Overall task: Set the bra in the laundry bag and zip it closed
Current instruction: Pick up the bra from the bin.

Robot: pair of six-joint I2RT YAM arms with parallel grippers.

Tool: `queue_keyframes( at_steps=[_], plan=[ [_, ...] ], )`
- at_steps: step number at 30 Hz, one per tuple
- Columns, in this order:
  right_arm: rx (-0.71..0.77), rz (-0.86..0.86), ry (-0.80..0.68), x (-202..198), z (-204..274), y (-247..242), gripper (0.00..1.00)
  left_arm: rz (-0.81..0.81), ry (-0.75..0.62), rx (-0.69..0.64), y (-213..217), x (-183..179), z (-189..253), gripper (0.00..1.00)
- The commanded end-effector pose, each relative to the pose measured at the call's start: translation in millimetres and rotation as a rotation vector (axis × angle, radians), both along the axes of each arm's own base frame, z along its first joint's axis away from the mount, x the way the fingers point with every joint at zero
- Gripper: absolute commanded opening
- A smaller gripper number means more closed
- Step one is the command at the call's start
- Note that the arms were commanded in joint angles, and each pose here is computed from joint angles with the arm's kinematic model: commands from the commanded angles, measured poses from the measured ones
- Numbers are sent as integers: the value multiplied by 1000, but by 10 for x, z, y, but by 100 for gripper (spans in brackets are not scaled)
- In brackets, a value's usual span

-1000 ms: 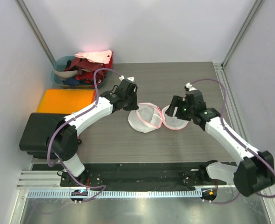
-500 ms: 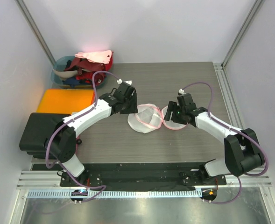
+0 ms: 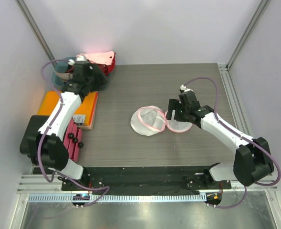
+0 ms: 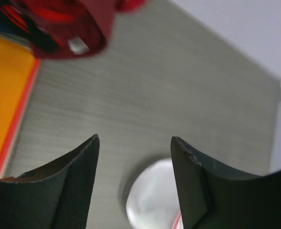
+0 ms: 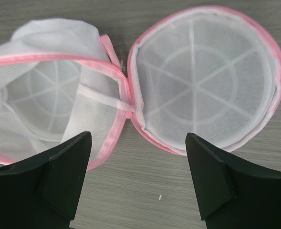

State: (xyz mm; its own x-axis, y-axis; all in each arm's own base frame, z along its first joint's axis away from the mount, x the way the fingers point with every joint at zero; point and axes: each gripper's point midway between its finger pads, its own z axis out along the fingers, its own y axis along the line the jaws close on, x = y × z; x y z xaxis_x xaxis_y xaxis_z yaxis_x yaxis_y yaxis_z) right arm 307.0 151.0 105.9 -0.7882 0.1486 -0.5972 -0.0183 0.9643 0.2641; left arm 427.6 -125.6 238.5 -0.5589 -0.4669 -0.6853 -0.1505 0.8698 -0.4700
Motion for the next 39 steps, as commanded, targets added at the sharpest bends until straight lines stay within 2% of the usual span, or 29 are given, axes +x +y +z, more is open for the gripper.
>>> queue_keyframes(
  at_steps=[1, 3, 4, 6, 10, 13, 17, 22, 26, 30, 34, 35, 39],
  plan=[
    [12, 37, -125, 130, 545, 53, 86, 198, -181, -261, 562, 699, 429, 58],
    [33, 56, -145, 125, 657, 90, 86, 280, -182, -342, 785, 969, 319, 56],
    [39, 69, -150, 112, 684, 112, 86, 277, -238, -368, 783, 1117, 492, 57],
    [53, 92, -149, 87, 697, 152, 86, 366, -255, -368, 1035, 1331, 478, 56],
    [40, 104, -150, 80, 672, 141, 86, 513, -249, -387, 1255, 1807, 303, 56],
    [33, 108, -144, 71, 641, 134, 86, 630, -241, -403, 1411, 1993, 113, 56],
    [33, 109, -146, 62, 632, 133, 86, 688, -264, -407, 1515, 2150, -15, 56],
    [36, 106, -151, 64, 622, 129, 86, 653, -335, -436, 1559, 2399, -47, 55],
    [44, 101, -156, 69, 622, 135, 86, 641, -311, -451, 1591, 2524, -263, 53],
    [52, 86, -150, 77, 581, 143, 86, 603, -382, -482, 1610, 2689, -272, 48],
    [54, 69, -134, 84, 529, 149, 86, 570, -425, -498, 1598, 2832, -212, 38],
    [53, 66, -137, 92, 532, 150, 86, 551, -448, -504, 1580, 2870, -82, 31],
    [54, 68, -128, 76, 509, 200, 86, 518, -464, -500, 1545, 2912, -8, 19]
  ],
)
